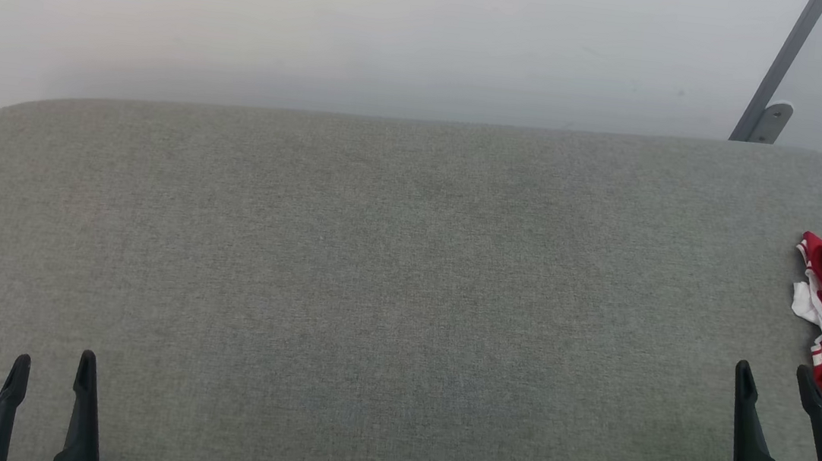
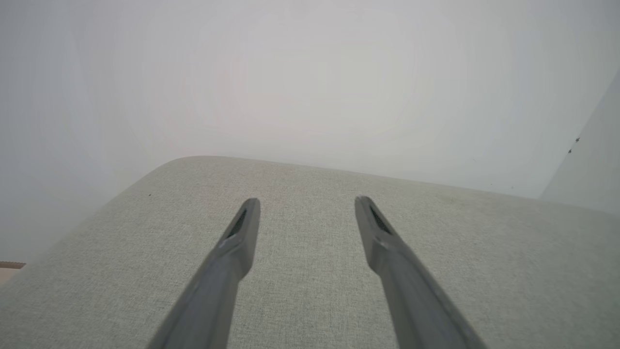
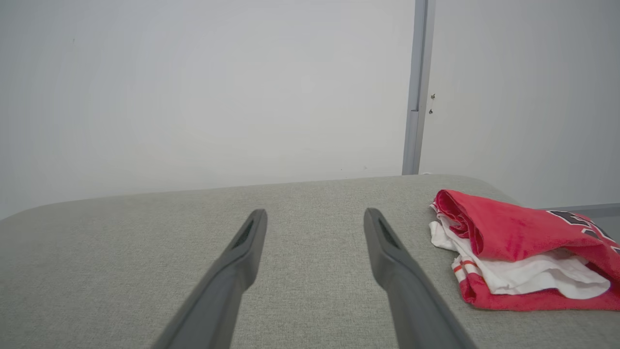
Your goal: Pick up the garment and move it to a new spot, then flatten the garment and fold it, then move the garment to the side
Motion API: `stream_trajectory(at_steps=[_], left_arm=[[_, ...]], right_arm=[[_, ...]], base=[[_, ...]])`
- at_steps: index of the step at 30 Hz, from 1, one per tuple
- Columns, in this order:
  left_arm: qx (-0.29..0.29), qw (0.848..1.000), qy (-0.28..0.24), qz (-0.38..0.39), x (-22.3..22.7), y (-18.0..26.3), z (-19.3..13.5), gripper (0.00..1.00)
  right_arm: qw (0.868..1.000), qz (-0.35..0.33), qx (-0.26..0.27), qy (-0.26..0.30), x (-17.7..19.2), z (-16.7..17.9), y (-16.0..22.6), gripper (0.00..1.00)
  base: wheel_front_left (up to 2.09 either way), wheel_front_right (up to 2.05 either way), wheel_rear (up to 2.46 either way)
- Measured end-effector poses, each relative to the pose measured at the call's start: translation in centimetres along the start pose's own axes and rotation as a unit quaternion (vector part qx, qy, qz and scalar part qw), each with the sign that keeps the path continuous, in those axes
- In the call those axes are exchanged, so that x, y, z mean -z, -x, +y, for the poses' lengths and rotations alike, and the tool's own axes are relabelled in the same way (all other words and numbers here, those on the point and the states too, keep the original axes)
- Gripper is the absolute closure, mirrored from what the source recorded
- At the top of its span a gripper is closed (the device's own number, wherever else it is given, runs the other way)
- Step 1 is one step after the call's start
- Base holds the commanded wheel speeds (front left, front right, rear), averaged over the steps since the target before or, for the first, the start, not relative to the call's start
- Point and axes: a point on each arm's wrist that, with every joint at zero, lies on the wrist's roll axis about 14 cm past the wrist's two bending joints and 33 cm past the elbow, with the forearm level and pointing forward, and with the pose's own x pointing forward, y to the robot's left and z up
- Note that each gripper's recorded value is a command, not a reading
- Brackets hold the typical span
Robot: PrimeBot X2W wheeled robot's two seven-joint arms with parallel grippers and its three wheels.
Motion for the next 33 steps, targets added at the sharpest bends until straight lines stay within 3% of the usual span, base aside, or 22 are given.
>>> stream_trajectory(at_steps=[3, 4, 11, 33], left_arm=[[-0.002, 1.000, -0.002, 0.001, 0.0, 0.1, 0.1, 0.00], [-0.003, 1.000, -0.001, 0.003, 0.2, 0.2, 0.2, 1.00], [-0.016, 0.999, 0.030, 0.037, 2.6, 0.9, -0.2, 1.00], [-0.051, 0.976, 0.204, 0.050, 3.3, -0.5, -0.2, 1.00]], right_arm=[[1.000, 0.001, -0.004, 0.000, 0.1, 0.2, -0.1, 0.00], [1.000, 0.003, -0.003, -0.001, 0.2, 0.2, 0.0, 1.00], [0.999, 0.047, 0.011, -0.025, 3.0, 0.3, 1.2, 1.00], [0.977, 0.052, 0.050, -0.201, 3.2, 0.2, 0.1, 1.00]], base=[[0.00, 0.00, 0.00], [0.00, 0.00, 0.00], [0.00, 0.00, 0.00], [0.00, 0.00, 0.00]])
